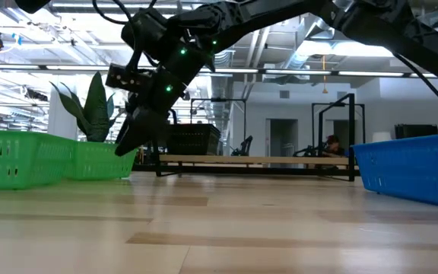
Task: Stack baskets on shelf by color
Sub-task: Put the top green basket on the shelf
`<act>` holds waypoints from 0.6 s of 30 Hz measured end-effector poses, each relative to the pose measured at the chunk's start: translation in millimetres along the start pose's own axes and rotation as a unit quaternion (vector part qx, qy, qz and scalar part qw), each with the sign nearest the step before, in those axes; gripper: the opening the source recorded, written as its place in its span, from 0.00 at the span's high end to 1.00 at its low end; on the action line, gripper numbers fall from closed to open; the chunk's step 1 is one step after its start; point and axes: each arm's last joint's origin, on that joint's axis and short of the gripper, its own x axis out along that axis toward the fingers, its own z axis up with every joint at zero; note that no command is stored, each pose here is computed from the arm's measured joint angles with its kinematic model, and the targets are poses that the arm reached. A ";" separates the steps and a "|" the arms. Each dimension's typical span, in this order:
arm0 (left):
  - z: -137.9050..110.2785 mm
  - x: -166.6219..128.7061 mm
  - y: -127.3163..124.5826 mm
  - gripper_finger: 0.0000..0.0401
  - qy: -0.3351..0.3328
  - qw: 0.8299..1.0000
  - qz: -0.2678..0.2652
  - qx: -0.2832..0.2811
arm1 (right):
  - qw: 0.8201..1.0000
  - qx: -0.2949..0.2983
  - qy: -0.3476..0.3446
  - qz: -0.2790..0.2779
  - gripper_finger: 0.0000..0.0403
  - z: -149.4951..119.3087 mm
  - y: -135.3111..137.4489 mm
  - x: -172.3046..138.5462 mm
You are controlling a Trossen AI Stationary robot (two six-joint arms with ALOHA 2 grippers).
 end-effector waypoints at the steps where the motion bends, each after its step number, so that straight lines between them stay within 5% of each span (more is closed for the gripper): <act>1: 0.0 0.0 0.0 0.58 0.000 1.000 0.000 0.000 | 1.000 0.000 0.002 0.002 0.53 -0.2 0.6 0.0; 18: 0.0 0.0 0.0 0.58 0.001 1.000 -0.001 0.002 | 1.000 0.012 0.018 0.013 0.88 -3.8 2.2 -0.1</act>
